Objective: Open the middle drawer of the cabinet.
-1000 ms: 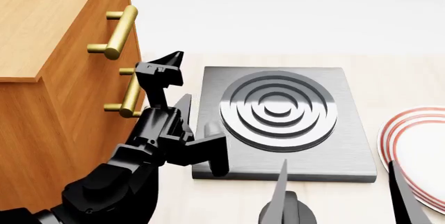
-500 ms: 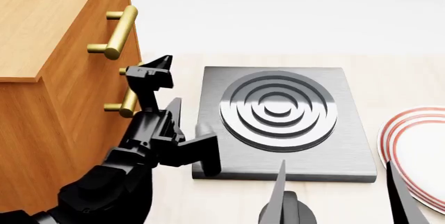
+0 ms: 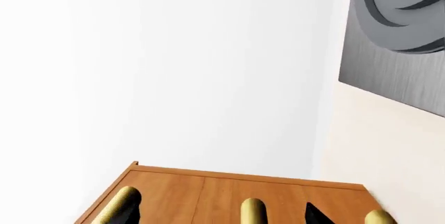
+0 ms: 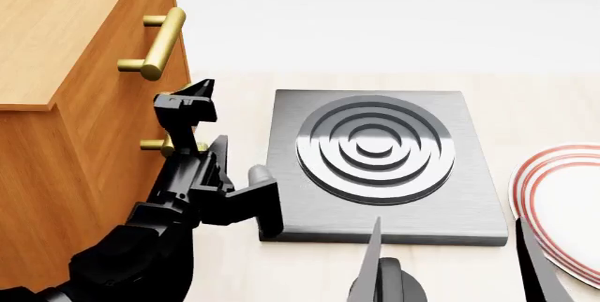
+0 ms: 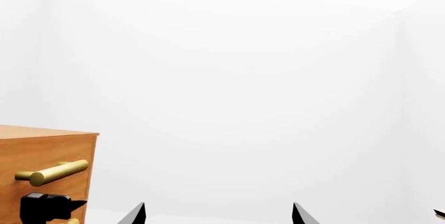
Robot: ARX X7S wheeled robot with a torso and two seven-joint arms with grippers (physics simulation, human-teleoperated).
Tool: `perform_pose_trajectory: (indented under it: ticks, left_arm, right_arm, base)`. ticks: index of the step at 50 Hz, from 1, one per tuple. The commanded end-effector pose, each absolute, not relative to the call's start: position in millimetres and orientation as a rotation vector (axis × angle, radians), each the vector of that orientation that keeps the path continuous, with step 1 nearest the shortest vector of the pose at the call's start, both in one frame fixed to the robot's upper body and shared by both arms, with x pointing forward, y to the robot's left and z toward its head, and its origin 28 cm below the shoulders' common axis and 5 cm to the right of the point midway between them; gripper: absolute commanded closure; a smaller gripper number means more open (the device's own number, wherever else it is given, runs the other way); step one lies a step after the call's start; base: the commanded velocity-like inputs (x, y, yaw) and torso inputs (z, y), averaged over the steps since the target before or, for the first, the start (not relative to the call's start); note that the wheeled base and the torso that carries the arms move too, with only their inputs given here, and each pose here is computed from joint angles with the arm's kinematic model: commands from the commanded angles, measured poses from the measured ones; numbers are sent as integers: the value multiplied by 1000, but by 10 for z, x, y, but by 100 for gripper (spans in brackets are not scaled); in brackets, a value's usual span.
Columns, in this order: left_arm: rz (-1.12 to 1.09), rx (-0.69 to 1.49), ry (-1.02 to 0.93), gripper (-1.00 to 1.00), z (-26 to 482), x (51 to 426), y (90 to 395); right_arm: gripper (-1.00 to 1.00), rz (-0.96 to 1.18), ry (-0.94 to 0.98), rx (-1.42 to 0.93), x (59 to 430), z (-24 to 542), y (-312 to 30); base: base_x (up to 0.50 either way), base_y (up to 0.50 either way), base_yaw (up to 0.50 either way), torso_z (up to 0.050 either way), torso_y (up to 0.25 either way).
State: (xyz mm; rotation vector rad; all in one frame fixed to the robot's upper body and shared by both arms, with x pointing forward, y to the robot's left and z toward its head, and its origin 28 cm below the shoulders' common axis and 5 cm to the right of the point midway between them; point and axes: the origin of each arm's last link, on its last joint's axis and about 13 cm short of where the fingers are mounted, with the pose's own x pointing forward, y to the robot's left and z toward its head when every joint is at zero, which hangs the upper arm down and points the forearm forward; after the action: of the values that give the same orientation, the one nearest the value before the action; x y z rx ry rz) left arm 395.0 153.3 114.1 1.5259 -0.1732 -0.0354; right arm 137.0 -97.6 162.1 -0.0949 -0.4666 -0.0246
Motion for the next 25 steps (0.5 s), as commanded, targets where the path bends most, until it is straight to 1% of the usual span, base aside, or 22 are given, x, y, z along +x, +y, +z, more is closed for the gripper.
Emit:
perform_pose_trajectory:
  ticks: [1, 15, 25]
  left_arm:
    - [-24, 1532, -157, -100, 1124, 3961, 1585]
    - [-29, 1508, -143, -100, 1081, 3949, 1593]
    - [-71, 1501, -125, -100, 1061, 3942, 1581]
  right_arm:
    - [-100, -22, -463, -96, 1379, 1612, -970]
    - [-100, -17, -461, -97, 1386, 1609, -964]
    - [-100, -16, -460, -98, 1382, 1605, -963]
  base:
    - [0, 0, 0, 0, 0]
    - [0, 0, 0, 0, 0]
    - [0, 0, 0, 0, 0]
